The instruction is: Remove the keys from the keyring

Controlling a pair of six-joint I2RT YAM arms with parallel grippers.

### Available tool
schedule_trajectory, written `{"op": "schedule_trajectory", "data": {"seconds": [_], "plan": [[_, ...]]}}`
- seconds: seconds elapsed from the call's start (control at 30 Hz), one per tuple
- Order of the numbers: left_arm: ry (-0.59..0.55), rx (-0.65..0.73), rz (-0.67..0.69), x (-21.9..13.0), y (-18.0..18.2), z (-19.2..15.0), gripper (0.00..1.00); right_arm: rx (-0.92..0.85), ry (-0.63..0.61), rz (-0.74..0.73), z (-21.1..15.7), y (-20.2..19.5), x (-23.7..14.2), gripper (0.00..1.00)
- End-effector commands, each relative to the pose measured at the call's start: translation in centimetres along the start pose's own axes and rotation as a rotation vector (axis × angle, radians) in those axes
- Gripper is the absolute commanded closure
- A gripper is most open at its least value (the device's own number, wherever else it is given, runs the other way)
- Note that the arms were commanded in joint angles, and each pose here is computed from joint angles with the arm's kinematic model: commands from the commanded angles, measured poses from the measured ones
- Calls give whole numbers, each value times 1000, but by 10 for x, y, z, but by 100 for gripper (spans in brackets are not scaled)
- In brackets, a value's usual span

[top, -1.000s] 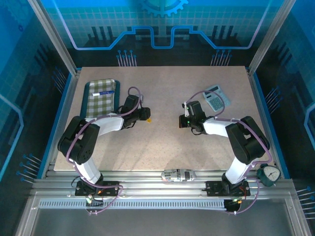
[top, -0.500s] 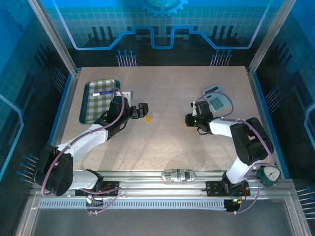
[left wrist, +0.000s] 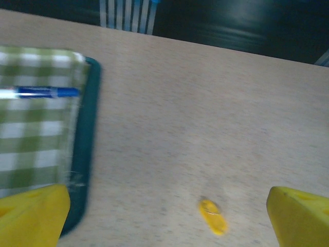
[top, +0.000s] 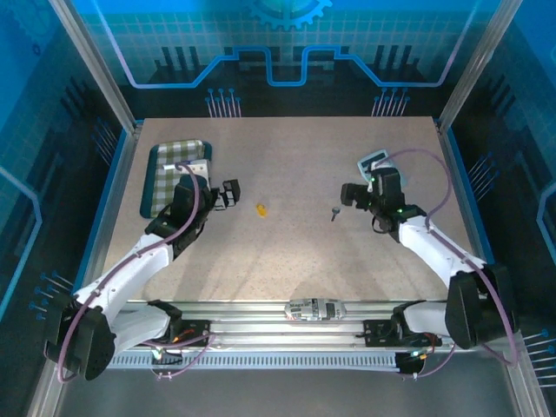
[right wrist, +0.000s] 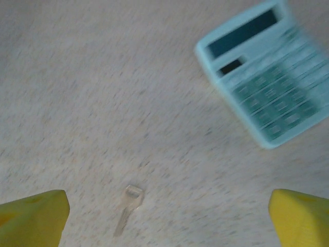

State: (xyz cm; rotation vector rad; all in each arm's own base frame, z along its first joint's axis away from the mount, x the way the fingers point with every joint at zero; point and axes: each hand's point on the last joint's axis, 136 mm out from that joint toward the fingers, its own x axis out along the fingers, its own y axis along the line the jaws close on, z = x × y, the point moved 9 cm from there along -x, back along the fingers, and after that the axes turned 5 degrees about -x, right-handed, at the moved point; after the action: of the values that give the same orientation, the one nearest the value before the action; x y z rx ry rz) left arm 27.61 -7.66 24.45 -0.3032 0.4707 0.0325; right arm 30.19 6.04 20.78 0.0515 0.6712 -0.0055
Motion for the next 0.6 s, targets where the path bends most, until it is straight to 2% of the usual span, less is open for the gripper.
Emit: {"op": "schedule_trajectory", "data": {"seconds": [0.0,0.1,0.3,0.43,0.57], "plan": [[-64,141,254,-6,30,3,1,-97,-51,-324,13,-26,-15,0],[-90,233,345,-1,54,-5,1,-183,-171,-433,8,-31,-13,0],[-184,130,333,29,95,-40,1,-236,-390,-410,-32,-32,23,0],[-279,187,216,49,91,-52,1,-301,-398,-356,-44,-22,43,0],[-293,181,118,63,90,-68,1,-278,-372,-213,-46,-29,45,0]]}}
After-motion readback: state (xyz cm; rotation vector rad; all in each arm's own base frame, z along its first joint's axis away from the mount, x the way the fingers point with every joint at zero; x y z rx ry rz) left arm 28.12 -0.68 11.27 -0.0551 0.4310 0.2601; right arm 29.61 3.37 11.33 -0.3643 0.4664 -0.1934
